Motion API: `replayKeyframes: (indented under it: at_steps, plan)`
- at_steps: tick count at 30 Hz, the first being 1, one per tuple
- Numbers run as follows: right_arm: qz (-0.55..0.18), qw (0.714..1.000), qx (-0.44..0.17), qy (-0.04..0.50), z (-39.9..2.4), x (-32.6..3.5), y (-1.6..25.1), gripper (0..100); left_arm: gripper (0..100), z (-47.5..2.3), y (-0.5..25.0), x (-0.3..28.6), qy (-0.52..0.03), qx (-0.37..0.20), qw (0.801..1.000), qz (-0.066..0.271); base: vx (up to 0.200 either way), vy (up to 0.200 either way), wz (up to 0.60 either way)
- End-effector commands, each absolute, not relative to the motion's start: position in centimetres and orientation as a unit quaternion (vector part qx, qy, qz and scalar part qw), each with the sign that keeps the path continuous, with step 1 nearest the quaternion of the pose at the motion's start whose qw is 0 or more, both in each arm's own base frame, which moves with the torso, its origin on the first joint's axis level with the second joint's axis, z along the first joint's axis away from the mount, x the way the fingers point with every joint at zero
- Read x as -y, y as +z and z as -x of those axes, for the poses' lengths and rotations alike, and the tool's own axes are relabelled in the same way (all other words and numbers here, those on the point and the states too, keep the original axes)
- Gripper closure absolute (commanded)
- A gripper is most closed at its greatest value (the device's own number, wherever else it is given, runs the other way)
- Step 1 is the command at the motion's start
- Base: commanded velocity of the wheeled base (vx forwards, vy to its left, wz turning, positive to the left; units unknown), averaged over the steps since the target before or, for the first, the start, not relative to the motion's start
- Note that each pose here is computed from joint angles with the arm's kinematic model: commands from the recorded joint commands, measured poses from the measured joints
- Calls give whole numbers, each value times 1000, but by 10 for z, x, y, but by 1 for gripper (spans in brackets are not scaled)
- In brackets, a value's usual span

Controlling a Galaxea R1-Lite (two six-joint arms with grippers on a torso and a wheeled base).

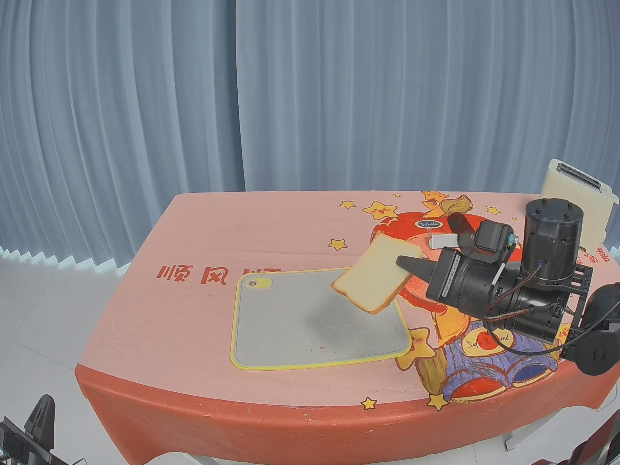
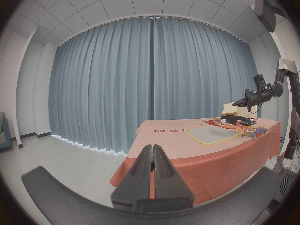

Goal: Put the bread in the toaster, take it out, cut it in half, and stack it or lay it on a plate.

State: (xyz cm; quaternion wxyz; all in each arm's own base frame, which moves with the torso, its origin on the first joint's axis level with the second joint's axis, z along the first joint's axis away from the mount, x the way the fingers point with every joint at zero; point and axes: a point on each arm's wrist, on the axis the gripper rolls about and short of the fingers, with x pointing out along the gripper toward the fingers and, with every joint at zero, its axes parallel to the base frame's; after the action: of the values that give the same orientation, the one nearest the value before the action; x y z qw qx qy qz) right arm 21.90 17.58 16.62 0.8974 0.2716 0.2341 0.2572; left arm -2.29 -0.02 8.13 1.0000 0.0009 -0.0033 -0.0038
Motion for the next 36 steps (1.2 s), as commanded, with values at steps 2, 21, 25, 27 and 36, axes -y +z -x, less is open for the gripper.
replayKeyframes:
  at_steps: [2, 21, 25, 27, 36]
  plan:
    - [-269, 898, -239, 254, -220, -177, 163, 100, 100, 23, 76, 0, -4, 2, 1000, -1, 0, 0, 0]
    - [-281, 894, -256, 236, -224, -183, 152, 100, 100, 23, 76, 0, -4, 3, 1000, -1, 0, 0, 0]
    - [-308, 884, -261, 236, -225, -187, 152, 100, 100, 23, 76, 0, -4, 3, 1000, -1, 0, 0, 0]
    - [-310, 885, -259, 232, -229, -191, 148, 100, 100, 23, 76, 0, -4, 3, 1000, -1, 0, 0, 0]
    - [-308, 887, -253, 232, -242, -200, 135, 100, 100, 23, 76, 0, -4, 2, 1000, -1, 0, 0, 0]
